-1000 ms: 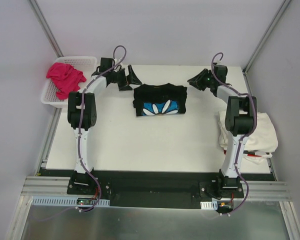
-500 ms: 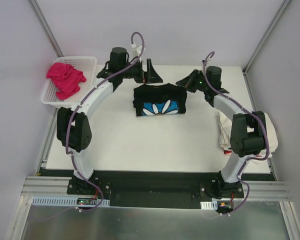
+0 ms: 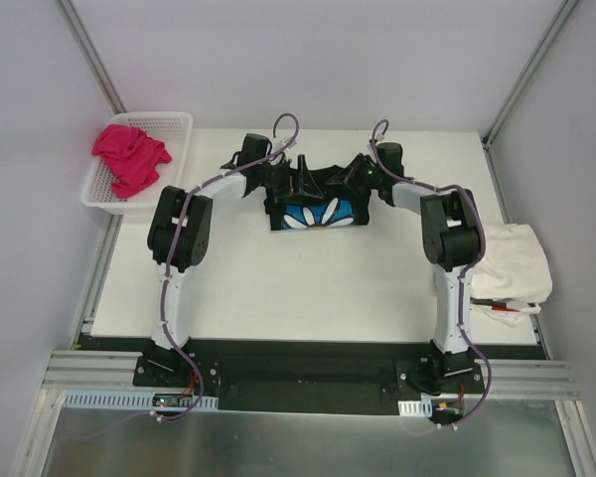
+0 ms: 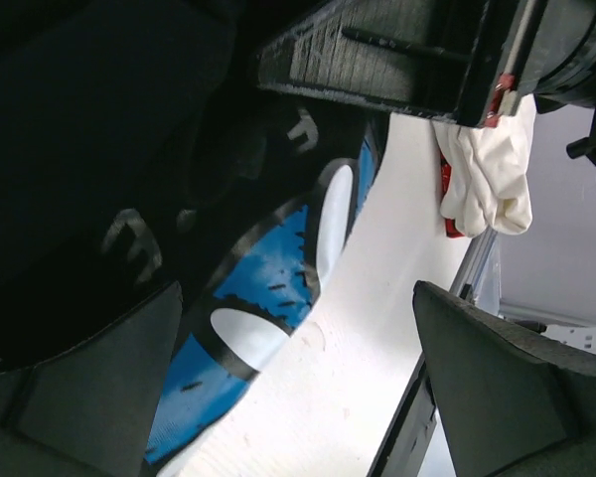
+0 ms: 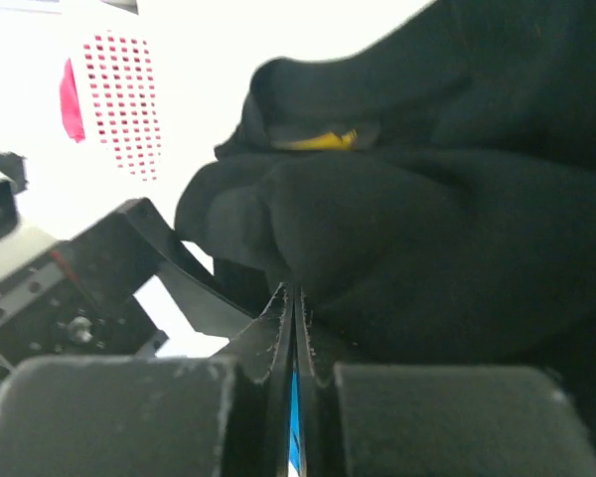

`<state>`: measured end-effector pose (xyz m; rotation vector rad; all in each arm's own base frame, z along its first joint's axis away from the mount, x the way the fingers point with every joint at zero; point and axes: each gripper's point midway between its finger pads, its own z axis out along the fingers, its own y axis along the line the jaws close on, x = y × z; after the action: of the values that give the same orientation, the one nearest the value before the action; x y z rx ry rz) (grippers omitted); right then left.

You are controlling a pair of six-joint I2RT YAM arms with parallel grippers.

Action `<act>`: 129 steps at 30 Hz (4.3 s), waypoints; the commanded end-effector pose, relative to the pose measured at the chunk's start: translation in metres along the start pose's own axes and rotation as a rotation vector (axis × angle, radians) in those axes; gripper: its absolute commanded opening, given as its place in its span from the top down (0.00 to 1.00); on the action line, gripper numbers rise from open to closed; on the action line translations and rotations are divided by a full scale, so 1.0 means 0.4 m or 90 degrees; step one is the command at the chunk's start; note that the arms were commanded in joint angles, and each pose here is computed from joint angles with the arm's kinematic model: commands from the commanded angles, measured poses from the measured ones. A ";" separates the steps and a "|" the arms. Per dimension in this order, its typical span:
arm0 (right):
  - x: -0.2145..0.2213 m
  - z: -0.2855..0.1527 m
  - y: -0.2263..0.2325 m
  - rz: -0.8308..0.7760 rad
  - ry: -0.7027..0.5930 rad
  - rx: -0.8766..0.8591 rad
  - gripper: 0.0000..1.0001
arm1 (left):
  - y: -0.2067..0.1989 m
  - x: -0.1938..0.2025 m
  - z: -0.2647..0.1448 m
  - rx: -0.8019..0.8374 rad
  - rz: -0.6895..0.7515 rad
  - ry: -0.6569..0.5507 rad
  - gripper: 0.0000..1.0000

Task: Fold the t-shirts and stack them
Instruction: Smooth out wrinkles on the folded tshirt, then put the neatly folded tshirt into the corner of the board with both arms

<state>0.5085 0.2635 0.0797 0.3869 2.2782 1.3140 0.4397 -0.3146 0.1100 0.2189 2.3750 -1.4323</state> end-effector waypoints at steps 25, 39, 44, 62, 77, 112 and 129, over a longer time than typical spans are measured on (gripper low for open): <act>-0.116 -0.075 0.266 -0.065 -0.030 -0.124 0.99 | 0.120 -0.190 -0.026 0.051 0.012 -0.067 0.01; 0.045 0.059 0.186 0.041 0.070 -0.148 0.99 | 0.124 -0.200 -0.054 0.047 0.020 -0.085 0.01; -0.056 0.065 0.111 0.070 0.023 -0.130 0.99 | 0.140 -0.223 -0.087 0.038 0.016 -0.103 0.01; -0.241 -0.032 0.000 0.081 -0.106 -0.052 0.99 | 0.133 -0.277 -0.152 0.033 0.025 -0.140 0.01; -0.016 -0.031 0.211 0.010 -0.021 -0.105 0.99 | -0.251 -0.312 -0.293 0.122 0.125 -0.252 0.01; -0.121 -0.202 0.110 0.085 -0.071 -0.148 0.68 | -0.105 -0.122 -0.093 0.246 -0.057 -0.174 0.01; -0.009 -0.675 -0.065 -0.133 -0.258 0.307 0.52 | -0.417 0.106 -0.062 0.232 0.303 0.053 0.01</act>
<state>0.4017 0.0927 0.2319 0.4041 2.0584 0.7535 0.3803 -0.3470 0.3011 0.6855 1.8021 -1.4886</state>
